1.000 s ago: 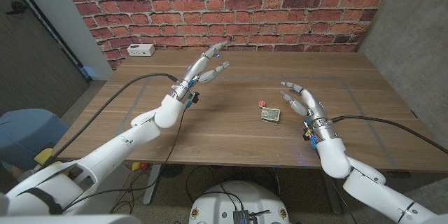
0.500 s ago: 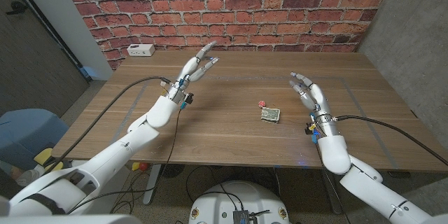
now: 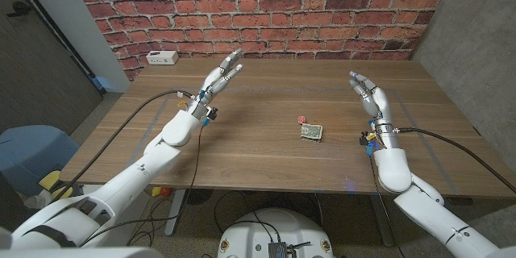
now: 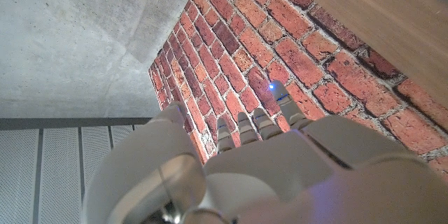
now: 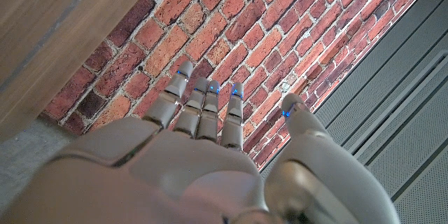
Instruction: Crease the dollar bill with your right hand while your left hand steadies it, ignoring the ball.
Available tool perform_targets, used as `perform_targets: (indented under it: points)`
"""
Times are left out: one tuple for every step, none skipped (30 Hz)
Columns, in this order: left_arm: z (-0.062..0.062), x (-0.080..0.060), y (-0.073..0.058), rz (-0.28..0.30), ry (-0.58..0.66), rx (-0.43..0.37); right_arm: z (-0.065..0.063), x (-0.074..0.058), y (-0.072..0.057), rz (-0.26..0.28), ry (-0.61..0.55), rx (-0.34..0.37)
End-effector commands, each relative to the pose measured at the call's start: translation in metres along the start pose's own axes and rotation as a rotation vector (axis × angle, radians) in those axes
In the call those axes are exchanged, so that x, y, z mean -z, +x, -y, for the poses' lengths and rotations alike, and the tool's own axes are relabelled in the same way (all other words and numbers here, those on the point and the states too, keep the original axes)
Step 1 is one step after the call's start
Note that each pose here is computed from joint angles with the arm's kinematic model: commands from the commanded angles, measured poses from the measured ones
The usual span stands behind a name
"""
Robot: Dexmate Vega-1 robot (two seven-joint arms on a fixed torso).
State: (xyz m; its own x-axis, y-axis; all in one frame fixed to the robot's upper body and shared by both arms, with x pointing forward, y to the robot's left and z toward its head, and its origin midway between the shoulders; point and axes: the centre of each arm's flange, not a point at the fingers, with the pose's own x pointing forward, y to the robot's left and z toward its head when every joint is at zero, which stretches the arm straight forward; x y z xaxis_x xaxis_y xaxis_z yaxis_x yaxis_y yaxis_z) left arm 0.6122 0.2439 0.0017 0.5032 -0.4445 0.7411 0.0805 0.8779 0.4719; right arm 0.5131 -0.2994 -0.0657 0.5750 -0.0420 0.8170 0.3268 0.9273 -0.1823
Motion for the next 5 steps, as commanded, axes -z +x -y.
perform_targets:
  points:
    - [-0.011,0.035,0.0,-0.121,-0.102,-0.042,0.006,-0.013,0.035,0.064,0.087,0.035]
    - [-0.01,0.04,0.0,-0.144,-0.123,-0.046,0.002,-0.017,0.037,0.08,0.113,0.028]
    - [-0.009,0.05,-0.001,-0.177,-0.166,-0.047,-0.005,-0.026,0.04,0.127,0.141,0.013]
    - [-0.008,0.053,-0.002,-0.187,-0.19,-0.046,-0.007,-0.032,0.043,0.157,0.145,0.011]
    - [-0.008,0.056,-0.003,-0.194,-0.21,-0.051,-0.009,-0.038,0.046,0.187,0.142,0.014]
